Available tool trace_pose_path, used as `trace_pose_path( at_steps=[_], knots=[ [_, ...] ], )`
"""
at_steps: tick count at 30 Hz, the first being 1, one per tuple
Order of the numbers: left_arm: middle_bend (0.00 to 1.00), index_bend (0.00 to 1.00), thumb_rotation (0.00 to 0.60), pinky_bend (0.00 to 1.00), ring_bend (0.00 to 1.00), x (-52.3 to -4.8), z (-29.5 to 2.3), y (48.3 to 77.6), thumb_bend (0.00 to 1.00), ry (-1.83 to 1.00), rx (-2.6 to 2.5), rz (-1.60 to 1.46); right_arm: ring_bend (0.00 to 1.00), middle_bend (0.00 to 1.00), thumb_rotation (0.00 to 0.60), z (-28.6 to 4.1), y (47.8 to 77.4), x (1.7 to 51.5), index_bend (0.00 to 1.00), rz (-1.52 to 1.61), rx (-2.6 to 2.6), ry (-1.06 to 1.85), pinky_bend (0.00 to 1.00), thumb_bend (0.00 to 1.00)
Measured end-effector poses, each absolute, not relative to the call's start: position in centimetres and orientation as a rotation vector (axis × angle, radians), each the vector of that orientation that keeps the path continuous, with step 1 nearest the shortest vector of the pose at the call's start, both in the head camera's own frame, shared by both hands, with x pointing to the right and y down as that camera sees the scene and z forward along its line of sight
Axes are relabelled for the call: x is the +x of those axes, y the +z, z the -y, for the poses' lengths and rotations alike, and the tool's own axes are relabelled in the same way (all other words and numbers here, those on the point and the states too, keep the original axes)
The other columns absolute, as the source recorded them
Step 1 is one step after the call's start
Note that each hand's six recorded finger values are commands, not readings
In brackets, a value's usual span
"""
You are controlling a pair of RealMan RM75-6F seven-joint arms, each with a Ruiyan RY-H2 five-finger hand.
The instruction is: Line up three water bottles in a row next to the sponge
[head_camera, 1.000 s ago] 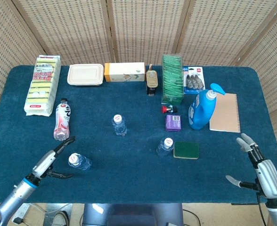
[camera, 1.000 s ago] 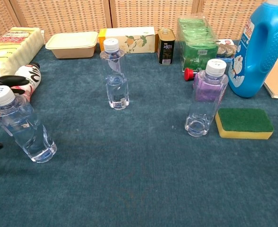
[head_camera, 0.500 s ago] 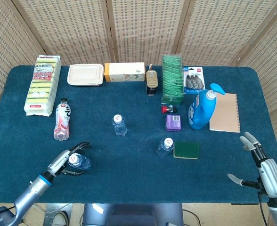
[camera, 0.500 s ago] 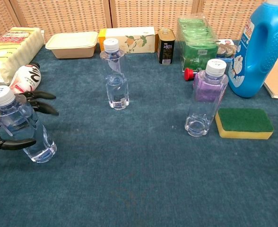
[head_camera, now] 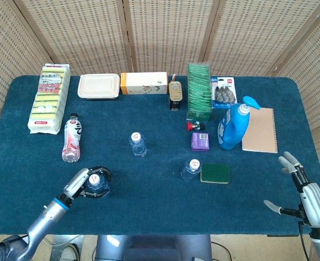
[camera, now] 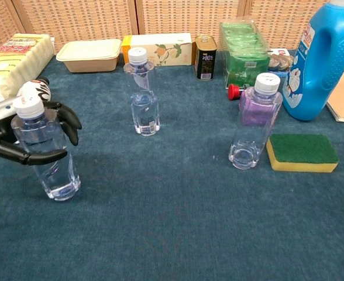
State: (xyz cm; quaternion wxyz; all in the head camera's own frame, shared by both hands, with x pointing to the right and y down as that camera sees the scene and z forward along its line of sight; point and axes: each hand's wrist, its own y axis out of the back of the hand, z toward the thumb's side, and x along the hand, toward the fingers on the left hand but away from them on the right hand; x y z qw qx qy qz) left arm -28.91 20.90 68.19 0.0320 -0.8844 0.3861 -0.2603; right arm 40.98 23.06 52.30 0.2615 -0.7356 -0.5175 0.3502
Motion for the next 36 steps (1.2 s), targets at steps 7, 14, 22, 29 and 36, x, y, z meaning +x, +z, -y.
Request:
trace_pose_path(
  at_steps=[7,14,22,29,36],
  knots=[
    [0.55,0.47,0.6,0.44,0.39,-25.1,-17.6,67.1,0.31,-0.744,-2.665,-1.172,0.0,0.0,0.6,-23.0,52.3,41.3,0.08,1.417,-1.986,0.954,0.26,0.0],
    [0.58,0.5,0.6,0.48,0.41,-21.7,-16.2,66.2,0.35,-0.69,-2.672,-1.165,0.0,0.0,0.6,-22.8,52.4,41.5,0.08,1.423,-1.988,0.959,0.26,0.0],
    [0.58,0.5,0.6,0.48,0.41,-16.0,-15.2,65.9,0.35,-0.639,-2.69,-1.106,0.0,0.0,0.6,-22.8,52.5,41.2,0.08,1.412,-1.995,0.958,0.26,0.0],
    [0.58,0.51,0.6,0.48,0.41,-11.6,-14.3,66.8,0.36,-0.632,-2.669,-1.091,0.0,0.0,0.6,-22.6,52.7,41.4,0.08,1.423,-1.998,0.961,0.26,0.0],
    [0.58,0.51,0.6,0.48,0.41,-9.1,-13.6,68.4,0.36,-0.653,-2.662,-1.094,0.0,0.0,0.6,-22.5,52.9,41.6,0.08,1.426,-2.011,0.968,0.26,0.0]
  ],
)
